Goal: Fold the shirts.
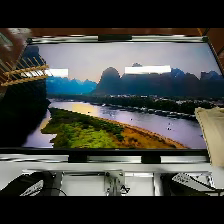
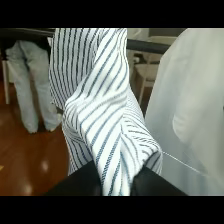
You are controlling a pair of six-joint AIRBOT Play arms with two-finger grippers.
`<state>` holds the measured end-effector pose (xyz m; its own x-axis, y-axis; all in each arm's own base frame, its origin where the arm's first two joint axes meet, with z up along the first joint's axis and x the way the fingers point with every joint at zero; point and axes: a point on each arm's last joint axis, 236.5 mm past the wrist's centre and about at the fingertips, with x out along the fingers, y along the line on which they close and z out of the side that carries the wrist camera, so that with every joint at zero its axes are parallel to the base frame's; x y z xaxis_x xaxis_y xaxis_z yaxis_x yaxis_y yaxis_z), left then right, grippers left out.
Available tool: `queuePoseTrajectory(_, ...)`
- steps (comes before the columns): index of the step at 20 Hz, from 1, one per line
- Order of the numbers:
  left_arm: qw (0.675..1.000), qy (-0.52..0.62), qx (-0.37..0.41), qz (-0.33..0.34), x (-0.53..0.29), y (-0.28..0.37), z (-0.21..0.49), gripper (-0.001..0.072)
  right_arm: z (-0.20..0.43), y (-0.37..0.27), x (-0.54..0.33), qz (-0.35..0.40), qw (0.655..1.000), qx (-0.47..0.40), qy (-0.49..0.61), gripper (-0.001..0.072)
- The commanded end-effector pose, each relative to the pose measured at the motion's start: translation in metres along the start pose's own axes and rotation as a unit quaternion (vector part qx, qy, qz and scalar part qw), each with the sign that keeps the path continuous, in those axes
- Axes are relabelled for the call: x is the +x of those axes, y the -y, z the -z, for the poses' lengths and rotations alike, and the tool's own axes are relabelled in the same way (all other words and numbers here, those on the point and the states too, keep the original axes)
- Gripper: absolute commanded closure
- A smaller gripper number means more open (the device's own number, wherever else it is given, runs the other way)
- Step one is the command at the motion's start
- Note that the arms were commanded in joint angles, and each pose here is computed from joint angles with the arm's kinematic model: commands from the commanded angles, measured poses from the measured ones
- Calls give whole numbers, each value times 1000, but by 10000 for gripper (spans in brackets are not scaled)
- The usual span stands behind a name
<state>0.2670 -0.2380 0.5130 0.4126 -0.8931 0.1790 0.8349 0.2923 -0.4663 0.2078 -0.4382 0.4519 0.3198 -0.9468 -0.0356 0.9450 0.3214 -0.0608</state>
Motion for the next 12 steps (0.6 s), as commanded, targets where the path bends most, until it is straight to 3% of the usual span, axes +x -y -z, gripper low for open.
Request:
queuePoseTrajectory(1, 1000, -5, 12, -16, 0, -9, 2, 248, 15, -22, -5, -46, 997, 42, -37, 54)
queuePoseTrajectory(8, 992, -45, 54, -106, 0, -64, 19, 248, 102, -87, -45, -173, 950, 88, -245, 63)
queuePoseTrajectory(12, 985, -85, 54, -140, 3, -99, 38, 248, 160, -82, -79, -170, 910, 49, -375, 85)
